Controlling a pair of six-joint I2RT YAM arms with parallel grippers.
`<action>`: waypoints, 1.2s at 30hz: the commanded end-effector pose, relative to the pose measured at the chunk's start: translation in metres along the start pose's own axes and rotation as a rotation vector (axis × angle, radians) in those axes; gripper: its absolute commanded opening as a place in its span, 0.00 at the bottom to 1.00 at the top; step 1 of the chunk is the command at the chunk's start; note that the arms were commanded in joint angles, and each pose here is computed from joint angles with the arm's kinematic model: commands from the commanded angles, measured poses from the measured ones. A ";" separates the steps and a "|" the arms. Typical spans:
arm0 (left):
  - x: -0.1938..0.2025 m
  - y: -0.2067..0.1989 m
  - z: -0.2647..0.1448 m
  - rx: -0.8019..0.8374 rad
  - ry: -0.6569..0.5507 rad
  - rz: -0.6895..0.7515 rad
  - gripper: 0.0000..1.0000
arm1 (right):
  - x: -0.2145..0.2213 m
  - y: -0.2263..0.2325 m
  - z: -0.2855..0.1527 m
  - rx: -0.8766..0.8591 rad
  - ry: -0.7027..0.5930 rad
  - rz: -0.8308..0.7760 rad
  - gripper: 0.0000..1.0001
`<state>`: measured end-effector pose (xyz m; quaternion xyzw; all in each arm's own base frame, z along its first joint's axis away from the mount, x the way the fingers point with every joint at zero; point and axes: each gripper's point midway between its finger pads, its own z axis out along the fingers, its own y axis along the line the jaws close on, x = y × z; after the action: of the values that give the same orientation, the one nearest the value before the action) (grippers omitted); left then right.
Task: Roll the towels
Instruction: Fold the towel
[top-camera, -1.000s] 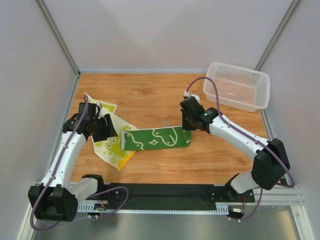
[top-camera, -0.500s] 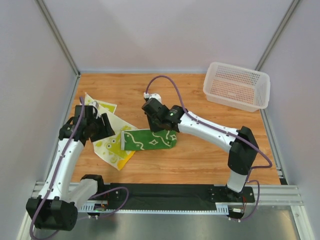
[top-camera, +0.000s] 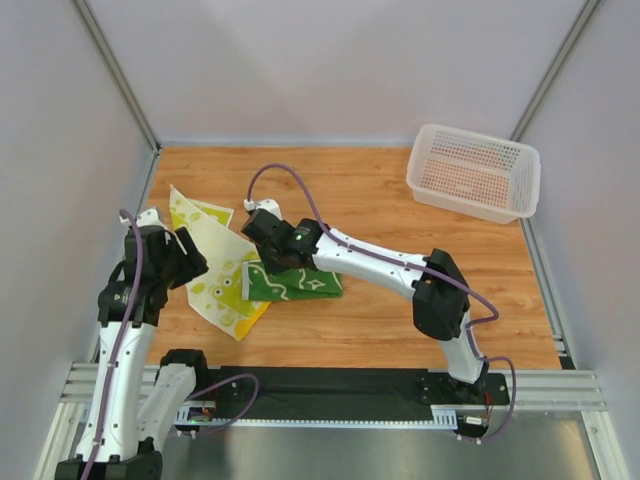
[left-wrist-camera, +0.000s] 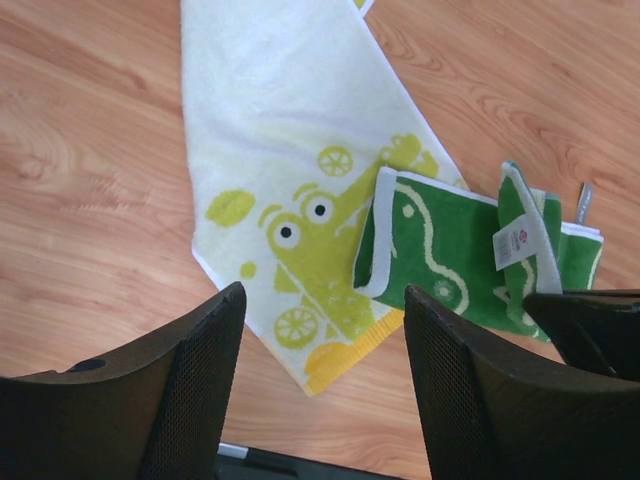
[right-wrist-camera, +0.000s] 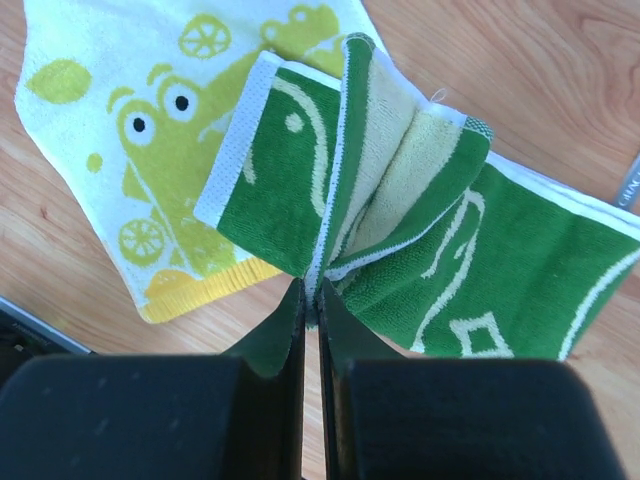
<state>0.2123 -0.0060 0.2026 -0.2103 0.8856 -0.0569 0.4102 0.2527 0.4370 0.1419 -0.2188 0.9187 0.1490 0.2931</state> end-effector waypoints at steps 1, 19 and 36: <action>-0.005 0.009 -0.001 -0.049 -0.019 -0.032 0.72 | -0.005 0.015 0.006 -0.019 -0.004 -0.021 0.00; -0.007 0.013 -0.005 -0.063 -0.037 -0.037 0.72 | 0.030 0.065 0.058 -0.124 0.069 -0.032 0.31; 0.006 -0.028 0.010 0.171 0.069 0.037 0.69 | -0.026 -0.024 -0.037 -0.110 -0.110 0.112 0.69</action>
<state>0.2143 -0.0096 0.2005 -0.2043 0.8891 -0.0710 0.4034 0.2493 0.4475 0.1520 -0.2139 0.9081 0.2151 0.2886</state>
